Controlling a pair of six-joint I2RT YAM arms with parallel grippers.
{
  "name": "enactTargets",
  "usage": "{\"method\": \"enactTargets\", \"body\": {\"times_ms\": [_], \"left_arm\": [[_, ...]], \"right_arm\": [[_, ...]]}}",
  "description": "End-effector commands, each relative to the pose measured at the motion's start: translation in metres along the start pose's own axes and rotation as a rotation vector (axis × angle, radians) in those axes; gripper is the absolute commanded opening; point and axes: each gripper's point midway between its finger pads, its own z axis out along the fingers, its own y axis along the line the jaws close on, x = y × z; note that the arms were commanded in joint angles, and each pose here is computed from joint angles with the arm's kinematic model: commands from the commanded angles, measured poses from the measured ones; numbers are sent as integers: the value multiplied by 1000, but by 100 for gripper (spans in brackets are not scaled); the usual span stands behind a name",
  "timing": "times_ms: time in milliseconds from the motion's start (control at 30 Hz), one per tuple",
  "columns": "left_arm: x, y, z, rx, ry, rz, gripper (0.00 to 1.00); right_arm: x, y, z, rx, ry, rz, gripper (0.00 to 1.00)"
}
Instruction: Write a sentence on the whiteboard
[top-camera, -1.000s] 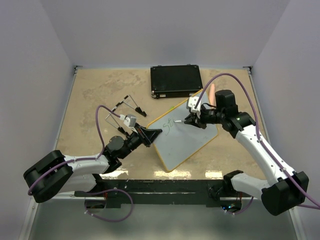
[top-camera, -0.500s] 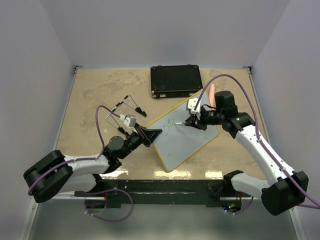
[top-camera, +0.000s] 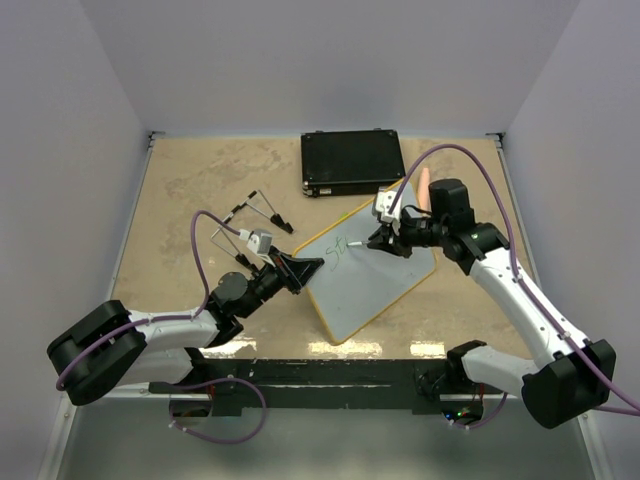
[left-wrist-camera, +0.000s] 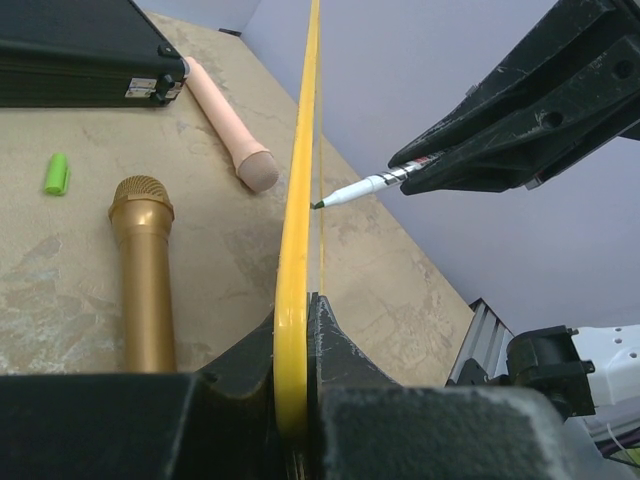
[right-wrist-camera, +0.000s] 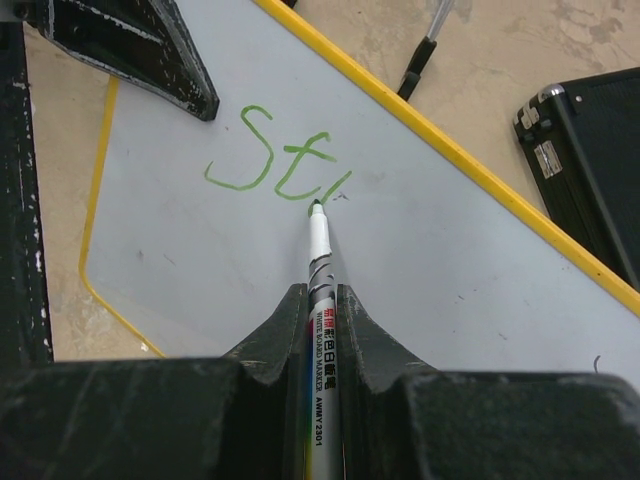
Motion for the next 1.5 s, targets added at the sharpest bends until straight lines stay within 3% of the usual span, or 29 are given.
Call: {"method": "enactTargets", "body": {"times_ms": [0,400,800,1467], "left_arm": [[21,7,-6,11,82,86,0],[20,6,-5,11,80,88,0],[20,9,-7,4,79,88,0],[21,9,-8,6,82,97,0]], "right_arm": [[-29,-26,-4,79,-65,-57,0],[-32,-39,-12,146,-78,-37,0],[-49,3,-31,-29,-131,-154,0],[-21,-6,-38,30,-102,-90,0]]}}
